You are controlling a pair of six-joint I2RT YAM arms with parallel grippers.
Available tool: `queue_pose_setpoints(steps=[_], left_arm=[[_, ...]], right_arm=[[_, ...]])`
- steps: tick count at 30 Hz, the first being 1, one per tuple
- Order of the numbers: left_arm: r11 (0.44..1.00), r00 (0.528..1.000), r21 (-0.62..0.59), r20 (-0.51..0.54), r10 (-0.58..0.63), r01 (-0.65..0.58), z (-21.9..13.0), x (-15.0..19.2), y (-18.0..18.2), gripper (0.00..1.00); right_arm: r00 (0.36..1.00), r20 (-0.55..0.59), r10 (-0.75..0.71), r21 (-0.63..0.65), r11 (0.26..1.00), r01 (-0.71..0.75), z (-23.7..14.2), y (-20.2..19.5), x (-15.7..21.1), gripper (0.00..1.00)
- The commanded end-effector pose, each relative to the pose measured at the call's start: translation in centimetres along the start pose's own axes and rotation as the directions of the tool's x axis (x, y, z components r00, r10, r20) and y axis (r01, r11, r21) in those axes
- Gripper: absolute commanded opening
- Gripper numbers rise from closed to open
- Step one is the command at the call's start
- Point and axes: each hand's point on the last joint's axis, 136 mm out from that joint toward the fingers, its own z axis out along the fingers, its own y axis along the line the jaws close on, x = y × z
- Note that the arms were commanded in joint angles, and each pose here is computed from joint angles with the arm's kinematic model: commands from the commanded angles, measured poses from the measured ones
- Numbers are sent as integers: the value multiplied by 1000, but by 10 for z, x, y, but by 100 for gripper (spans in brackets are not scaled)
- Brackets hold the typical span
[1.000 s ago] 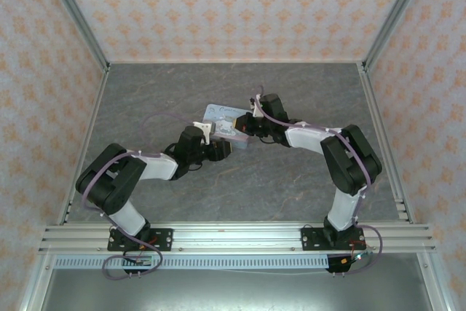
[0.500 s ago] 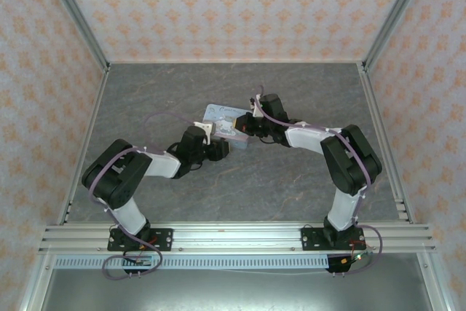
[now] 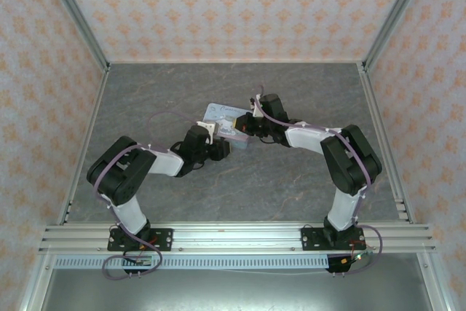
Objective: Unlock a padlock with a key
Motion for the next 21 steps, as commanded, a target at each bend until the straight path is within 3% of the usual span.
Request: queue_pose_setpoints(steps=[1, 21], left_arm=[[1000, 1000, 12, 13, 15, -15, 10, -4, -9, 46], [1000, 1000, -25, -3, 12, -12, 20, -2, -10, 29]], right_arm=[[991, -120, 63, 116, 992, -49, 10, -36, 47, 0], [992, -115, 57, 114, 992, -44, 8, -35, 46, 0]])
